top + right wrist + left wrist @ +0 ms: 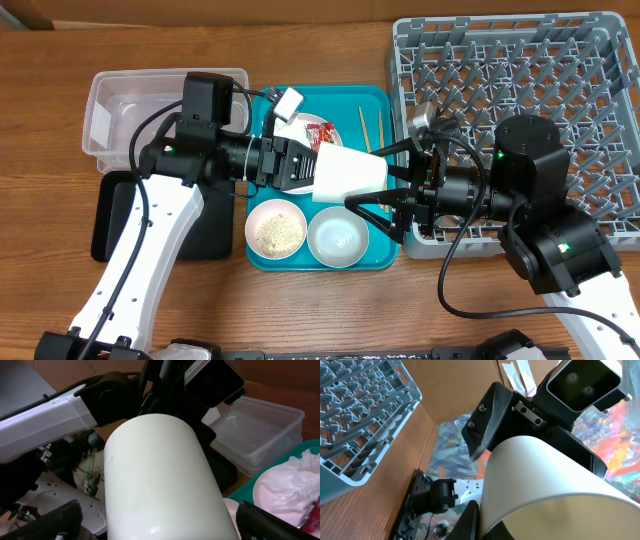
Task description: Sort waste into correct bins and load items into the dishwasher
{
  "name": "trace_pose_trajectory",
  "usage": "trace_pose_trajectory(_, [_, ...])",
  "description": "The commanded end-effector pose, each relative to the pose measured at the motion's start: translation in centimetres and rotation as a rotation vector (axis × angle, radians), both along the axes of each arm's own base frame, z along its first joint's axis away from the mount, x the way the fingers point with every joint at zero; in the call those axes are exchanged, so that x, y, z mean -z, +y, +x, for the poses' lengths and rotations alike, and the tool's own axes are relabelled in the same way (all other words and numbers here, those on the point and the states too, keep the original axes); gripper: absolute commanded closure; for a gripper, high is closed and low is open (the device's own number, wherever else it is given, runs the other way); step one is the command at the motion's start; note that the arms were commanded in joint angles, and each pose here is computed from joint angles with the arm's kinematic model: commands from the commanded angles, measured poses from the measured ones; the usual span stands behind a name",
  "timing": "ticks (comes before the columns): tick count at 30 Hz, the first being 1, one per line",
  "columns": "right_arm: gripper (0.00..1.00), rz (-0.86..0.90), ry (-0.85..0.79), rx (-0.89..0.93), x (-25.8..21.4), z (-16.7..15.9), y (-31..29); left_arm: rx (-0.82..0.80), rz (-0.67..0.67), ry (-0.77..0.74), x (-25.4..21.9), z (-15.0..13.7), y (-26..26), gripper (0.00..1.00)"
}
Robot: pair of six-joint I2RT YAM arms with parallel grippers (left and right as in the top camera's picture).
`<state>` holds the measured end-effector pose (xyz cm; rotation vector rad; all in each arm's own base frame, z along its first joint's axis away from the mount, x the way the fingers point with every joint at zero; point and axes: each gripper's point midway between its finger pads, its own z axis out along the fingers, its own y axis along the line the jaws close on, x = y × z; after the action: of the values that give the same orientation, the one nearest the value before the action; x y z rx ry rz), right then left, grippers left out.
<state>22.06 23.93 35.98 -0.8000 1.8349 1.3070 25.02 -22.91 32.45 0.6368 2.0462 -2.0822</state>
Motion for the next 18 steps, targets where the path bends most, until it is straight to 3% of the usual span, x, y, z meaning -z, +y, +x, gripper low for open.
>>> trace_pose_trajectory(1, [0.24,0.018,-0.014,-0.027,-1.1,-0.5,0.0,0.012,-0.007,-0.046,-0.4,-0.4,-0.3,0.96])
trace_pose_trajectory(2, [0.32,0.016,-0.010,-0.026,-1.0,-0.5,0.0,0.011,-0.007,-0.046,-0.4,-0.3,-0.3,0.96])
trace_pose_trajectory(4, [0.36,0.010,-0.001,-0.016,-0.8,-0.3,-0.2,0.007,-0.002,-0.048,-0.3,-0.3,-0.3,0.92])
trace_pose_trajectory(7, [0.36,-0.012,0.020,0.042,-0.2,0.5,-1.0,-0.020,0.026,-0.054,0.2,0.2,-0.3,0.71])
trace_pose_trajectory(9, [0.36,-0.032,0.041,0.117,0.3,1.4,-2.4,-0.063,0.068,-0.062,0.9,1.0,-0.1,0.46])
trace_pose_trajectory(12, [0.36,-0.063,0.076,0.249,0.9,2.6,-5.2,-0.168,0.181,-0.064,2.8,2.9,0.6,0.30])
trace_pose_trajectory(18, [0.39,-0.227,0.338,0.761,6.2,5.2,-14.3,-0.411,0.578,0.027,9.6,5.5,4.3,0.28])
